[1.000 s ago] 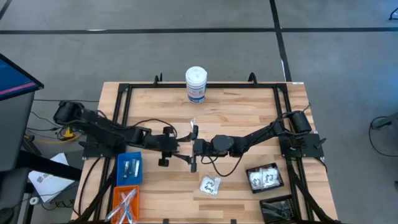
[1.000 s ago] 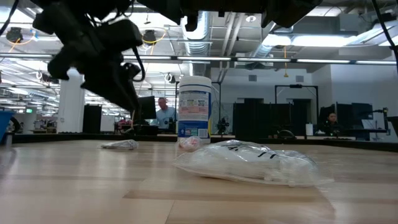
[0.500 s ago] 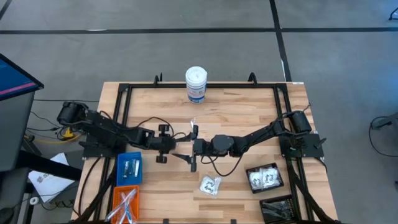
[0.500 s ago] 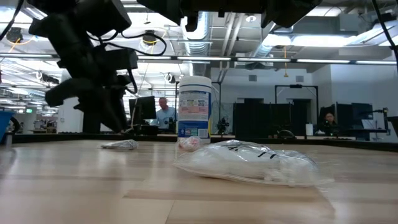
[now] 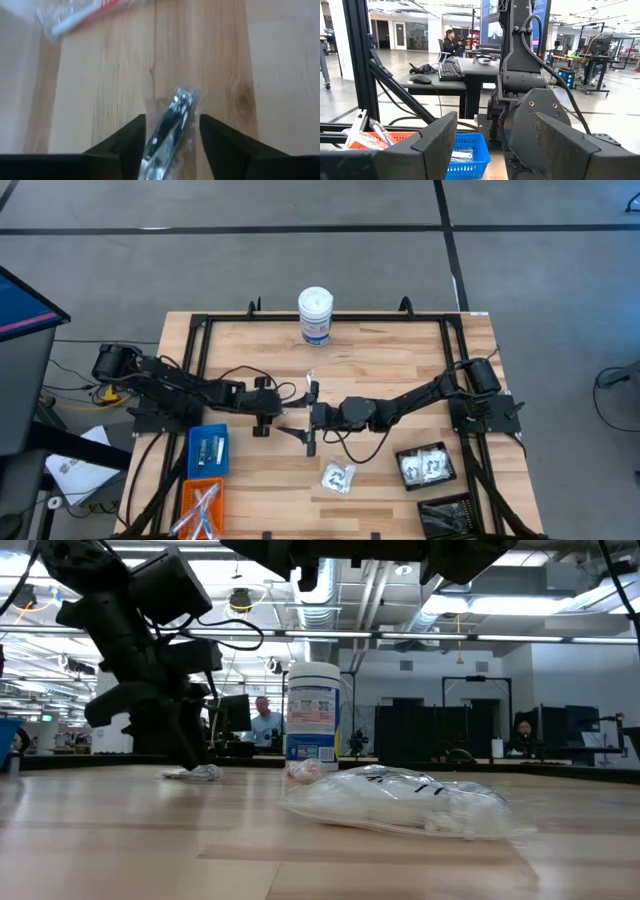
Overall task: Pick & Place Travel size toiletries
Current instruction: Put the silver nail clipper into the blue bin
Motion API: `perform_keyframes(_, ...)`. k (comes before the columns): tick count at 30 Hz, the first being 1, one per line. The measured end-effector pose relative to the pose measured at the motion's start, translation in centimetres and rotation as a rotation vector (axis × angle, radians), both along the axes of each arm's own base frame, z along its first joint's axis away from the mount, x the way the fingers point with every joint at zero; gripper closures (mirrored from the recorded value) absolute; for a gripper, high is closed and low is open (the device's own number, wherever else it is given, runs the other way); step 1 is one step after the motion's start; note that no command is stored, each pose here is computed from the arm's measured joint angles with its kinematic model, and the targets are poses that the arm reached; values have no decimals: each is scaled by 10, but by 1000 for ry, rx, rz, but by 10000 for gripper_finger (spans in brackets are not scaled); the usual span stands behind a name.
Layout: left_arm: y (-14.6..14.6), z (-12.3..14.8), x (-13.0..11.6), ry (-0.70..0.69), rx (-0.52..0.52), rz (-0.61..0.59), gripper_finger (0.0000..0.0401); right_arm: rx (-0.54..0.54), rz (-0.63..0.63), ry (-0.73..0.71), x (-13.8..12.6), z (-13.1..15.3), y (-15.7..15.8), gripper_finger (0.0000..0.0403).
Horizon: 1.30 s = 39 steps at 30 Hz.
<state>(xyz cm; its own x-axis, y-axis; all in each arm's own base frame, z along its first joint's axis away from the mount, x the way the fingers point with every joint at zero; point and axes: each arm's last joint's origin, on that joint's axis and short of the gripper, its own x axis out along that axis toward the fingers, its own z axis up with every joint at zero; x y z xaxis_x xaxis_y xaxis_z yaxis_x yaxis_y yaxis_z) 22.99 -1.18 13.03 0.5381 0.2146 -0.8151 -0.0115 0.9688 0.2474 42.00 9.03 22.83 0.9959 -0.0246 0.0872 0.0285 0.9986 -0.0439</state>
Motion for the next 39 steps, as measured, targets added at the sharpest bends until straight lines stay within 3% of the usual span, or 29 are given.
perform_keyframes(8, 0, -1, 2, -37, 9, -20, 156, 5, 1, 0, 0, 0, 0, 148)
perform_keyframes(15, -1, -1, 2, -39, -16, -27, 152, 7, 0, -1, 0, 0, 0, 148)
perform_keyframes(24, 4, -26, 12, 20, -102, -33, 197, 8, 0, -1, 0, 0, 0, 148)
perform_keyframes(28, 4, -29, 15, -5, -146, 37, 220, 8, 0, -1, 0, 0, 0, 148)
perform_keyframes(36, -3, -17, 9, -38, -150, 37, 329, 8, 0, 0, 0, 0, 0, 148)
perform_keyframes(39, -3, -12, 7, -53, -141, 39, 352, 8, 0, 0, 0, 0, 0, 148)
